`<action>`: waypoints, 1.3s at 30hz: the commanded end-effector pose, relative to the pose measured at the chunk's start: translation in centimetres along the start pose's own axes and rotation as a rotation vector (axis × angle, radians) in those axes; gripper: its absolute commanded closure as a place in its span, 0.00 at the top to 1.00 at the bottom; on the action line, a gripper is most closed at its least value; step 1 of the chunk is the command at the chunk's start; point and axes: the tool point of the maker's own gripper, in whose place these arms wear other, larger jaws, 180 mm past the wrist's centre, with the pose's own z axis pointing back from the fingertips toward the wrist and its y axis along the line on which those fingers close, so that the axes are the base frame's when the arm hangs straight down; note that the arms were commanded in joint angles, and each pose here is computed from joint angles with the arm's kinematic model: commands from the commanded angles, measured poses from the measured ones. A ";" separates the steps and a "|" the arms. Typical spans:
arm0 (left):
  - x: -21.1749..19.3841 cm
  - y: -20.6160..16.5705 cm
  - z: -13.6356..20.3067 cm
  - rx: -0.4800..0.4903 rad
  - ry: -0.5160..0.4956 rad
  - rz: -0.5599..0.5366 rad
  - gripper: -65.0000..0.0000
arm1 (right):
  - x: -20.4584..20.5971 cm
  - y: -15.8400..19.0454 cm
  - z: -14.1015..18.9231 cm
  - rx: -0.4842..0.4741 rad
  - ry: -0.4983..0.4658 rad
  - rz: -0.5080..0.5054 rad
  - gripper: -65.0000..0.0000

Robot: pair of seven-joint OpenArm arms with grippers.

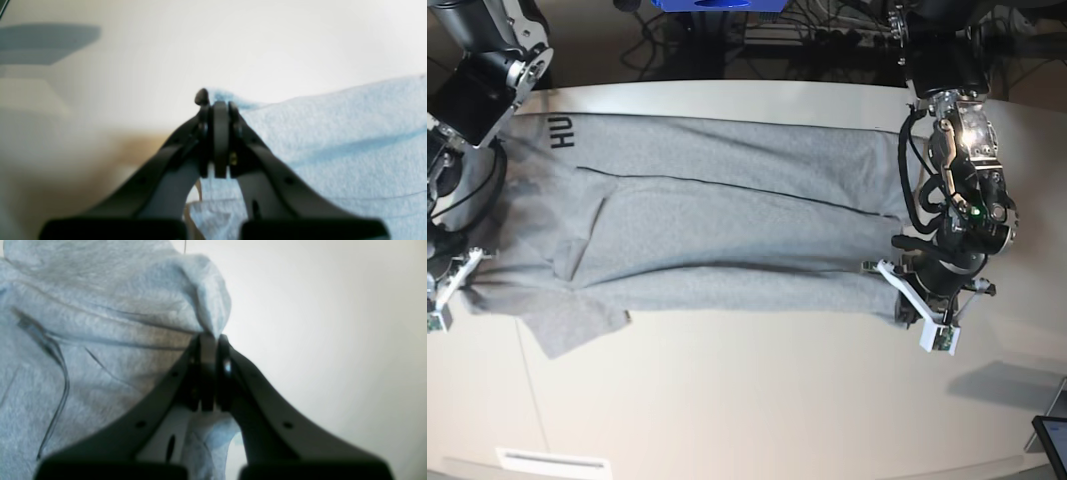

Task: Fold the T-shirt properly
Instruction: 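Lift the hem with both grippers and fold it onto the shoulder edge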

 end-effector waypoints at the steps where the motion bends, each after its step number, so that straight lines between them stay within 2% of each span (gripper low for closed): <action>1: 2.0 0.3 0.7 0.013 -0.070 -0.013 0.00 | 1.9 -1.0 0.8 -0.027 -0.057 0.004 0.00; 6: 0.9 1.2 1.6 0.040 -0.063 0.006 0.00 | 0.7 -0.9 1.0 -0.033 -0.039 0.013 0.00; 12: 0.7 1.4 2.4 -0.033 -0.090 0.103 0.00 | 0.9 -0.8 2.7 -0.076 -0.068 0.048 0.00; 16: 0.2 1.4 2.5 -0.039 -0.079 0.102 0.00 | -0.4 -1.0 2.9 -0.086 -0.009 0.041 0.00; 22: -1.1 1.6 2.7 -0.035 -0.042 0.090 0.00 | -2.9 -2.5 3.5 -0.115 0.054 -0.026 0.00; 30: -2.7 1.7 3.0 -0.030 -0.003 0.071 0.00 | -5.5 -2.1 3.3 -0.106 0.112 -0.019 0.01; 35: -4.0 1.9 3.2 -0.026 0.034 0.059 0.00 | -7.5 -1.9 3.3 -0.103 0.140 -0.069 0.01; 39: -5.5 1.8 3.4 -0.029 0.071 0.058 0.00 | -8.8 -1.8 3.4 -0.101 0.172 -0.068 0.01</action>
